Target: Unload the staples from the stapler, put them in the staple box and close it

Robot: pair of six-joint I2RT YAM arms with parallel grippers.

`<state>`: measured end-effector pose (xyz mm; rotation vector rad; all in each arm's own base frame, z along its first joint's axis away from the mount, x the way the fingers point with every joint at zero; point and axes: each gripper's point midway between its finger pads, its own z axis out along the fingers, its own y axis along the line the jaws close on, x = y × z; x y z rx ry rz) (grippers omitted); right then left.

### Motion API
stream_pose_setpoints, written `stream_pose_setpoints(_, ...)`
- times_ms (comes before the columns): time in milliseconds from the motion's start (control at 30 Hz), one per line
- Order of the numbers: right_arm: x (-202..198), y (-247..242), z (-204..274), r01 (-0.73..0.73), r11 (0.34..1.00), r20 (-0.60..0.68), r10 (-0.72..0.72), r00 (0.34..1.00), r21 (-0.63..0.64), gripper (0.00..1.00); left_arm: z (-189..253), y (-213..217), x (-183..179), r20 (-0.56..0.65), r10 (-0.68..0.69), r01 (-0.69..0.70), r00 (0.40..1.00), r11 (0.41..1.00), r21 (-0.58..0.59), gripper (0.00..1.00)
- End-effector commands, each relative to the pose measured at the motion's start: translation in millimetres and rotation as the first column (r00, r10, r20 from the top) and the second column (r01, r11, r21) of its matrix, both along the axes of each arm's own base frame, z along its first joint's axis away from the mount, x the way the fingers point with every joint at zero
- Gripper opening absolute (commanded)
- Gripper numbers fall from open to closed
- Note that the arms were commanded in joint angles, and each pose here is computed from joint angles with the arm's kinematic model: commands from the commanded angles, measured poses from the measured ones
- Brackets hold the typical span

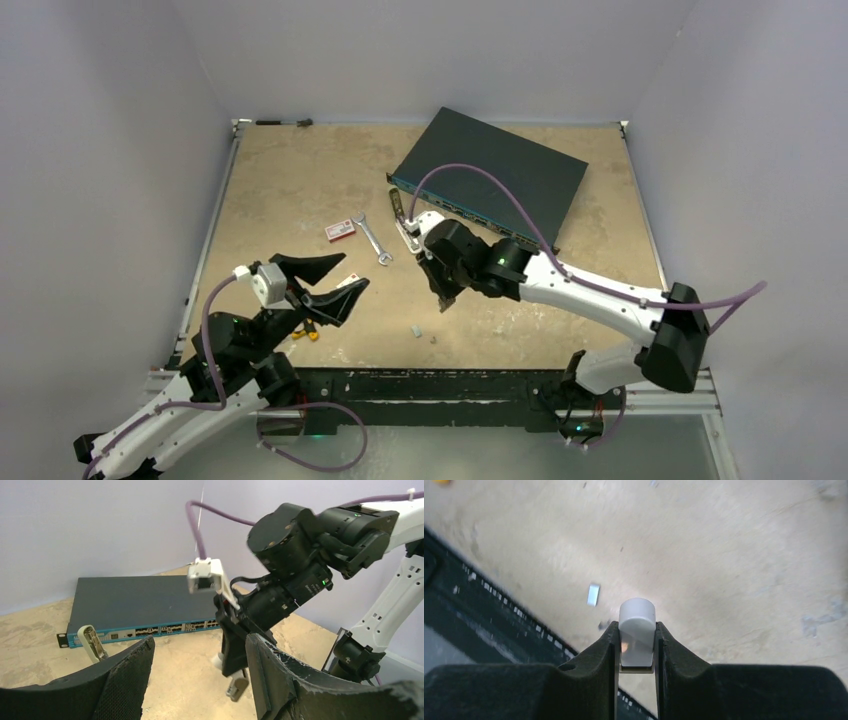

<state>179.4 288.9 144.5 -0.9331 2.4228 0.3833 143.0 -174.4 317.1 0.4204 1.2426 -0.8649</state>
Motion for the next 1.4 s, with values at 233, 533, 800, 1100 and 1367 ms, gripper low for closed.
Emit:
stream_pose_setpoints(233, 105.7, -17.2, 64.2, 0.306, 0.809, 0.424, -0.538, 0.728, 0.502, 0.0, 12.4, 10.0, 1.1, 0.02, 0.039, -0.039, 0.999, 0.999, -0.021, 0.66)
stream_pose_setpoints(533, 130.0, -59.2, 82.1, 0.28, 0.625, 0.421, -0.731, 0.536, 0.729, 0.0, 11.4, 12.4, 2.5, 0.012, 0.053, -0.052, 0.999, 0.998, -0.03, 0.66)
stream_pose_setpoints(800, 125.6, -68.2, 87.5, 0.115, 0.568, 0.448, -0.743, 0.497, 0.815, 0.0, 6.0, 6.1, 5.6, -0.018, 0.042, -0.043, 0.999, 0.998, -0.039, 0.66)
stream_pose_setpoints(1100, 108.2, -86.7, 84.9, -0.059, 0.468, 0.45, -0.796, 0.404, 0.882, 0.0, 5.6, 2.4, 4.4, -0.025, 0.025, -0.026, 0.999, 0.999, -0.037, 0.66)
stream_pose_setpoints(1367, 118.4, -67.1, 73.0, -0.073, 0.441, 0.427, -0.794, 0.432, 0.894, 0.0, 4.3, 2.3, 5.0, -0.021, 0.03, -0.03, 0.999, 1.0, -0.005, 0.66)
